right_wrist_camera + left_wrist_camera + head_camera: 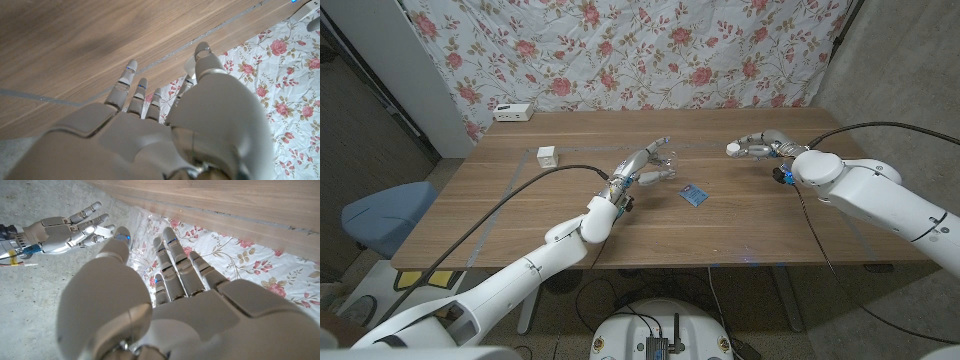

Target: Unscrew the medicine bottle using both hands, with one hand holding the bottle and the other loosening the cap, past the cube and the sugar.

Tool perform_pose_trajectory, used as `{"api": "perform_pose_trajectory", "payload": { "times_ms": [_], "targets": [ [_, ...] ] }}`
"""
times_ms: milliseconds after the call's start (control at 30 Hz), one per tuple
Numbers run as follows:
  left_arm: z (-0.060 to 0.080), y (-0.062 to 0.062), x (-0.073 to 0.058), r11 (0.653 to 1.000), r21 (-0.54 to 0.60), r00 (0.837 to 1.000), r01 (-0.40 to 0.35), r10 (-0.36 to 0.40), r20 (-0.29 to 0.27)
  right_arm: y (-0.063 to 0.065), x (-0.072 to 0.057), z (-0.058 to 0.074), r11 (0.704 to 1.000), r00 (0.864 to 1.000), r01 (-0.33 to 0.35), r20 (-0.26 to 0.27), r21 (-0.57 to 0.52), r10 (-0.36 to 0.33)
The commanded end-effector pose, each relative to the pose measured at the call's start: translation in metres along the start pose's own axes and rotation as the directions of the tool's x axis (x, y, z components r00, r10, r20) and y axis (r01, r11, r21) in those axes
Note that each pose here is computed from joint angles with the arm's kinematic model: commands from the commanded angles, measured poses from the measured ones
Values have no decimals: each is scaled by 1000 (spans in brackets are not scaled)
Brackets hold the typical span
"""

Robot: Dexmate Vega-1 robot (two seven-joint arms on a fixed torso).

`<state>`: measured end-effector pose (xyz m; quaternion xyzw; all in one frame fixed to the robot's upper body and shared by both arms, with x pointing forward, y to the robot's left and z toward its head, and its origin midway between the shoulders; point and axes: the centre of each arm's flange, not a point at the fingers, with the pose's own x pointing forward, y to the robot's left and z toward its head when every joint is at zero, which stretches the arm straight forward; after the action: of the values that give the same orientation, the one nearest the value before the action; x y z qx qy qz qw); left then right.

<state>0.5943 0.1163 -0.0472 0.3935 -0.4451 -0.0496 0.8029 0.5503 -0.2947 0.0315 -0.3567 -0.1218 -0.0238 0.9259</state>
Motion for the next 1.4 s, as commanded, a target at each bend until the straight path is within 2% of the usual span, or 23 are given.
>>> {"api": "perform_pose_trajectory", "payload": {
  "times_ms": [33,600,1200,1400],
  "targets": [
    [-13,-2,-11,999,21,999,-33,34,-42,7,6,-11,999,999,17,-30,43,-15],
    [-25,-7,-19,998,37,996,-53,56,-69,16,14,-23,995,998,57,-40,77,-54],
    [-38,-11,-31,998,26,992,-58,61,-110,27,21,-29,992,996,87,-35,89,-84],
    [-41,-13,-31,998,23,991,-59,61,-116,31,24,-30,991,994,95,-54,91,-91]
  ]
}}
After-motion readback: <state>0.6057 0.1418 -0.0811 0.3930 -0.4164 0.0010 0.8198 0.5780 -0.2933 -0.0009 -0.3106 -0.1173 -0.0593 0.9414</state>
